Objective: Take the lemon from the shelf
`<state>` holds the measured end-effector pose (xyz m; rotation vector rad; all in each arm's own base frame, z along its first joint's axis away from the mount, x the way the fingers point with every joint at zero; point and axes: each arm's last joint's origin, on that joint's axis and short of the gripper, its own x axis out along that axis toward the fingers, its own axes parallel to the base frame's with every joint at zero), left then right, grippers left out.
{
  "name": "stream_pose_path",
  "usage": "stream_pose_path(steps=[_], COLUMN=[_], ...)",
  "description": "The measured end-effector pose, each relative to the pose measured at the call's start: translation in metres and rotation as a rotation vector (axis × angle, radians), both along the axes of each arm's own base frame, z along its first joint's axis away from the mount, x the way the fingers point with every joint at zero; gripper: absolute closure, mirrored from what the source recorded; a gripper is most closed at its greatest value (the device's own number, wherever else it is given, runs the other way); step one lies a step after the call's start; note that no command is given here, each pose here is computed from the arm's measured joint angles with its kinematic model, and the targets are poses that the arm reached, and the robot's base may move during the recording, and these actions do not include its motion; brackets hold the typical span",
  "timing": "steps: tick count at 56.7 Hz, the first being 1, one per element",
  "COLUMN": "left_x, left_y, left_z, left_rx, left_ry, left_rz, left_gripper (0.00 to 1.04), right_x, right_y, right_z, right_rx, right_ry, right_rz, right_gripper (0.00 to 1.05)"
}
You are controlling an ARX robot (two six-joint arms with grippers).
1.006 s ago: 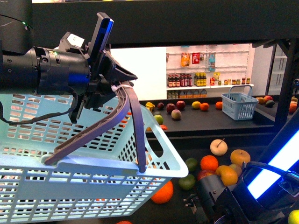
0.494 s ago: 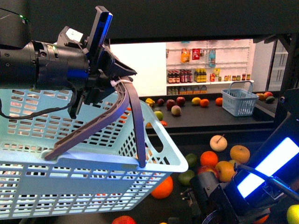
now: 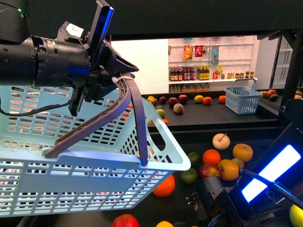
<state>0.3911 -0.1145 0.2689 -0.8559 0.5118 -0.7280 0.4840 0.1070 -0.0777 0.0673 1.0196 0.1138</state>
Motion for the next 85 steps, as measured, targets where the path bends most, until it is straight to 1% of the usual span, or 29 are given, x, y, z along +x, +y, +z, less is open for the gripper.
stream_pose_path(steps=[1,5,11,18,25,29,34,38,46,52,58,62,68,72,75,81,85], left_x=[0.000,0.000,0.000,0.000,0.000,0.000,0.000,0.000,0.000,0.000,0.000,0.000,0.000,0.000,0.000,0.000,0.000], left_y=[0.000,0.000,0.000,0.000,0.000,0.000,0.000,0.000,0.000,0.000,0.000,0.000,0.000,0.000,0.000,0.000,0.000], left_z=[0.000,0.000,0.000,0.000,0.000,0.000,0.000,0.000,0.000,0.000,0.000,0.000,0.000,0.000,0.000,0.000,0.000], left_rx=[0.000,0.000,0.000,0.000,0.000,0.000,0.000,0.000,0.000,0.000,0.000,0.000,0.000,0.000,0.000,0.000,0.000], left_ry=[0.000,0.000,0.000,0.000,0.000,0.000,0.000,0.000,0.000,0.000,0.000,0.000,0.000,0.000,0.000,0.000,0.000], left_rz=[0.000,0.000,0.000,0.000,0.000,0.000,0.000,0.000,0.000,0.000,0.000,0.000,0.000,0.000,0.000,0.000,0.000], left_gripper=[0.94,0.94,0.94,0.94,0.94,0.94,0.94,0.94,0.94,0.94,0.94,0.94,0.94,0.94,0.94,0.94,0.94], right_x=[0.000,0.000,-0.001,-0.001,-0.004,-0.005,-0.003,-0.003,-0.007,-0.014,-0.020,-0.025,-0.033,-0.040,-0.047,-0.058,-0.064], right_y=[0.000,0.000,-0.001,-0.006,-0.016,-0.029,-0.052,-0.063,-0.088,-0.101,-0.105,-0.102,-0.089,-0.072,-0.051,-0.007,0.013], right_z=[0.000,0.000,0.000,0.000,0.003,0.009,0.035,0.054,0.105,0.146,0.188,0.223,0.265,0.290,0.305,0.311,0.310], right_rx=[0.000,0.007,0.008,0.012,0.012,0.014,0.015,0.013,0.026,0.071,0.138,0.201,0.297,0.376,0.451,0.500,0.505], right_ry=[0.000,0.004,0.012,0.018,0.023,0.008,-0.054,-0.097,-0.209,-0.276,-0.344,-0.399,-0.459,-0.483,-0.480,-0.447,-0.431], right_rz=[-0.001,0.003,0.003,-0.004,-0.024,-0.047,-0.081,-0.092,-0.105,-0.108,-0.104,-0.089,-0.057,-0.021,0.027,0.117,0.155], right_gripper=[0.21,0.34,0.49,0.56,0.56,0.56,0.56,0.56,0.57,0.57,0.57,0.57,0.57,0.57,0.57,0.57,0.57])
